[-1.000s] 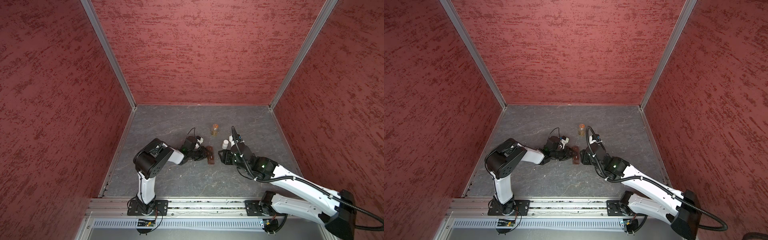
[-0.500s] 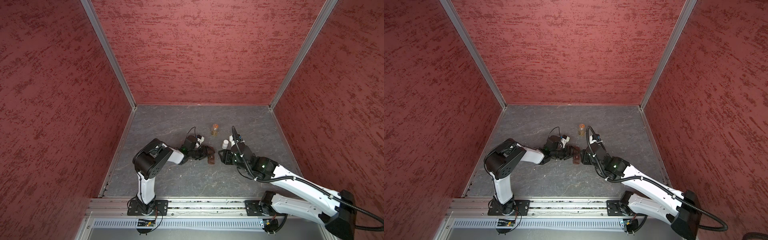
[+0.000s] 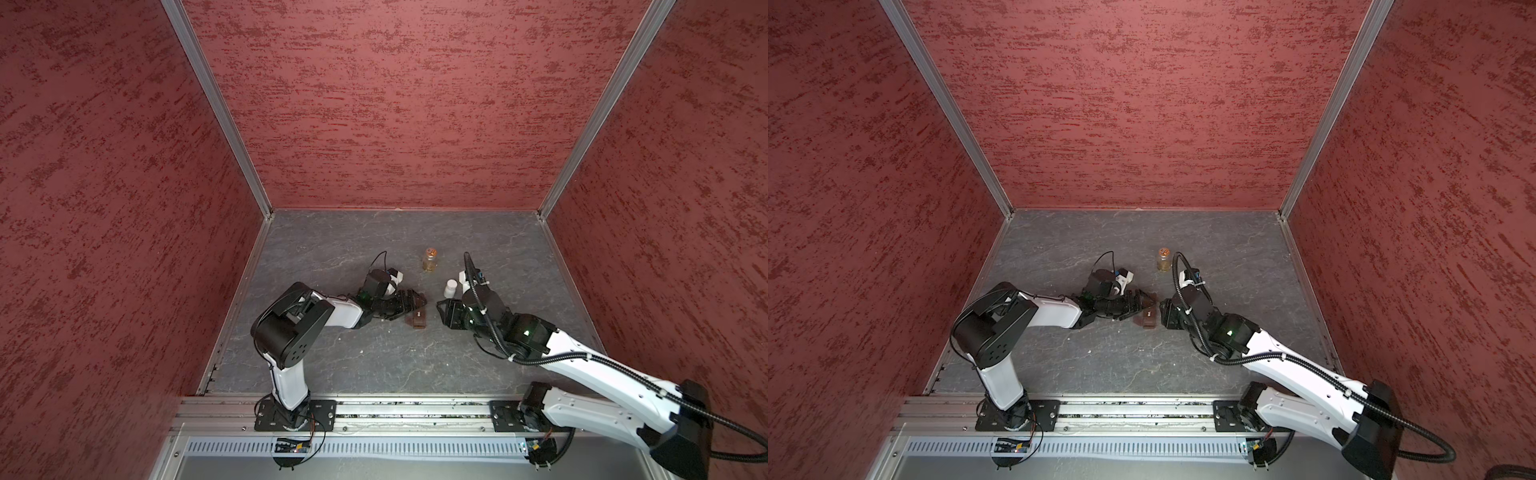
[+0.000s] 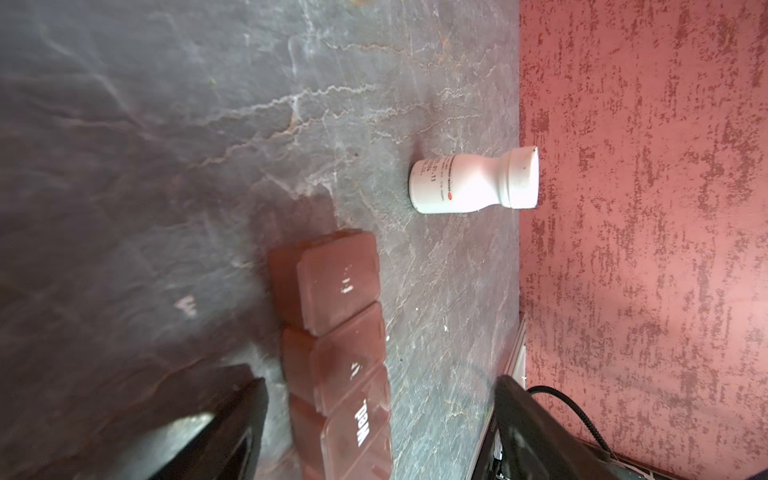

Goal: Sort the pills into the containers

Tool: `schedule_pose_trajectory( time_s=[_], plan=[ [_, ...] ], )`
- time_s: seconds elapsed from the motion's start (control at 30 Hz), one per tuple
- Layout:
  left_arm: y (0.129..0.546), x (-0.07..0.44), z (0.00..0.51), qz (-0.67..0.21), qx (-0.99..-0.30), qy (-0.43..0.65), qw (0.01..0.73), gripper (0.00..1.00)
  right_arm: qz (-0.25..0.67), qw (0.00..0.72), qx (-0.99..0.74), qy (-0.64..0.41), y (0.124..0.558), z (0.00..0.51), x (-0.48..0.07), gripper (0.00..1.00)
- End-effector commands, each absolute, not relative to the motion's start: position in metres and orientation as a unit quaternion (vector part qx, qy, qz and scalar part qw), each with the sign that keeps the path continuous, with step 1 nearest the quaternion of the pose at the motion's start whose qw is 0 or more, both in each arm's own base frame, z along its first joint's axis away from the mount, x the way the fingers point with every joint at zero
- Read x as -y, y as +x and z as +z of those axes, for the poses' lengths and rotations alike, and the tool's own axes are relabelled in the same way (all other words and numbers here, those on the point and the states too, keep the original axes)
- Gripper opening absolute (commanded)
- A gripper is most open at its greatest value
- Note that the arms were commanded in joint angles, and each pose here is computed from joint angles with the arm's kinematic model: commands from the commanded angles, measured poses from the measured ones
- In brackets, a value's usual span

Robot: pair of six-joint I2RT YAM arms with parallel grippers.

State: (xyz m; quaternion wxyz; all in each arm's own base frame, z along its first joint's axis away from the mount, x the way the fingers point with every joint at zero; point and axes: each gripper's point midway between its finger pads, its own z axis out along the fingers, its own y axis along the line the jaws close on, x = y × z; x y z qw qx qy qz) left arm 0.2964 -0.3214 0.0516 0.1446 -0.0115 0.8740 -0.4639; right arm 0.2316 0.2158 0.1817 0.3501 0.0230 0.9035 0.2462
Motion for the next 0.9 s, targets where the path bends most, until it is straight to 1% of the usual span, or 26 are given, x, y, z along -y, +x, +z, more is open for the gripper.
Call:
schedule_pose_trajectory(
  time_s=[0.0, 0.13, 0.33, 0.43, 0.63, 0.73, 0.87],
  plan=[
    [0.29, 0.309, 0.047, -0.44, -0.887, -0.013, 0.142, 0.88, 0.245, 0.359, -0.9, 0.033, 0.236, 0.188, -0.213, 0.58],
    [0.286, 0.305, 0.058, -0.438, -0.886, -0.008, 0.152, 0.89, 0.238, 0.358, -0.902, 0.04, 0.24, 0.188, -0.211, 0.59],
    [0.283, 0.287, 0.085, -0.408, -0.891, 0.02, 0.198, 0.89, 0.223, 0.346, -0.909, 0.06, 0.253, 0.186, -0.206, 0.59],
    [0.282, 0.275, 0.105, -0.392, -0.89, 0.03, 0.232, 0.89, 0.204, 0.342, -0.914, 0.075, 0.265, 0.187, -0.197, 0.59],
    [0.283, 0.244, 0.148, -0.345, -0.88, 0.048, 0.323, 0.89, 0.132, 0.316, -0.93, 0.132, 0.303, 0.191, -0.161, 0.6],
    [0.284, 0.227, 0.166, -0.317, -0.87, 0.052, 0.375, 0.88, 0.112, 0.307, -0.936, 0.129, 0.318, 0.194, -0.162, 0.61],
    [0.285, 0.207, 0.178, -0.282, -0.856, 0.046, 0.431, 0.87, 0.087, 0.283, -0.943, 0.149, 0.331, 0.187, -0.162, 0.62]
  ],
)
